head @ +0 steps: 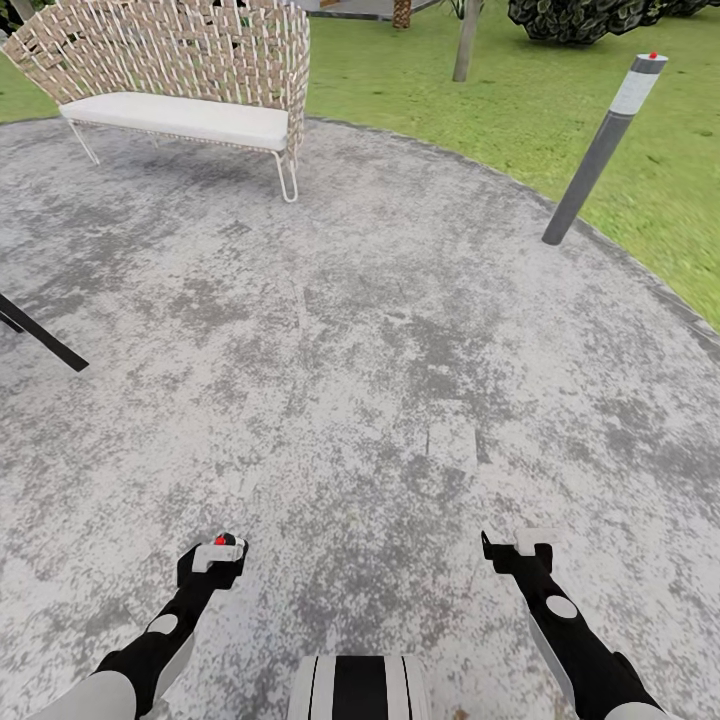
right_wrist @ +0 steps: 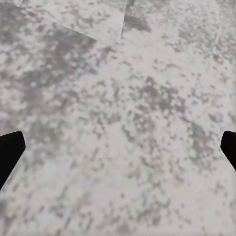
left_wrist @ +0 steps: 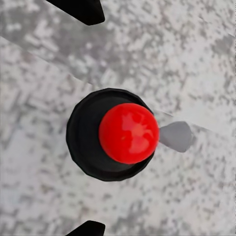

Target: In the garden, pick up the pesticide atomizer on the floor and spray pesticide onto both trees until each tree trunk is fully covered.

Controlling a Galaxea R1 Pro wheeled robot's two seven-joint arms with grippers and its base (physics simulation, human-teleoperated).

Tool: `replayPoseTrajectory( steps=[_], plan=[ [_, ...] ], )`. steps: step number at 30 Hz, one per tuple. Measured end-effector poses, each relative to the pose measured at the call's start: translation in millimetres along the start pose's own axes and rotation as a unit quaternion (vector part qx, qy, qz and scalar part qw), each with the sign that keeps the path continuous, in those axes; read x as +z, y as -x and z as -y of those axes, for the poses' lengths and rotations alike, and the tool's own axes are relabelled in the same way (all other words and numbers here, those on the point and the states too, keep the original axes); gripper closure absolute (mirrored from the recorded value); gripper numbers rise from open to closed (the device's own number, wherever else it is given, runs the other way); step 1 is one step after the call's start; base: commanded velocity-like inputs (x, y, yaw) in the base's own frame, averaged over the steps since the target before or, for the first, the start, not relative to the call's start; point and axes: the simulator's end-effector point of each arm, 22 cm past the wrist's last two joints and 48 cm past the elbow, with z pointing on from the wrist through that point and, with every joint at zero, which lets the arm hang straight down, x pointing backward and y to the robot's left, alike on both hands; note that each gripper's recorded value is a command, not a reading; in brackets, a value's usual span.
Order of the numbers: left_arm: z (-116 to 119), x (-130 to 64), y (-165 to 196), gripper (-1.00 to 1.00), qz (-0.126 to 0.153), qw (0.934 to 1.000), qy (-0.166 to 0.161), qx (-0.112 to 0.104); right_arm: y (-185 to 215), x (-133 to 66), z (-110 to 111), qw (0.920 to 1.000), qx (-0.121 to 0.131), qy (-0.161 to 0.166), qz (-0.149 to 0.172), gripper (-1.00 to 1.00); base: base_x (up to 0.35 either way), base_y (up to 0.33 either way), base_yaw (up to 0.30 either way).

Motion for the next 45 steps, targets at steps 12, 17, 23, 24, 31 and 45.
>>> replayPoseTrajectory(
  steps=[12, 17, 23, 24, 31, 45],
  plan=[
    [-0.8, 0.5, 2.1, 1.00, 0.002, 1.0000, 0.002, -0.002, -0.7, -0.1, 0.0, 1.0000, -0.001, 0.000, -0.001, -1.00, 0.000, 0.000, 0.000],
    [-0.6, 0.7, 3.1, 1.00, 0.003, 1.0000, 0.001, -0.001, -0.1, 0.0, 0.0, 1.0000, 0.000, 0.000, 0.000, -1.00, 0.000, 0.000, 0.000],
    [-0.2, 0.8, 3.6, 1.00, 0.004, 1.0000, 0.001, -0.001, -0.6, 0.0, 0.1, 1.0000, -0.001, 0.000, -0.001, -1.00, 0.000, 0.000, 0.000],
    [0.2, 0.8, 3.6, 1.00, 0.004, 1.0000, 0.000, -0.001, -0.7, 0.0, 0.1, 1.0000, -0.001, 0.000, -0.001, -1.00, 0.000, 0.000, 0.000],
    [0.7, 0.8, 3.5, 1.00, 0.004, 1.0000, 0.000, -0.002, -1.6, -0.1, 0.7, 1.0000, -0.001, 0.000, -0.002, -1.00, 0.000, 0.000, 0.000],
    [-1.7, -3.8, 25.2, 1.00, 0.022, 0.9998, 0.002, -0.003, 21.0, -6.0, 4.4, 0.9998, 0.000, -0.002, 0.018, -1.00, 0.000, 0.000, 0.000]
  ],
)
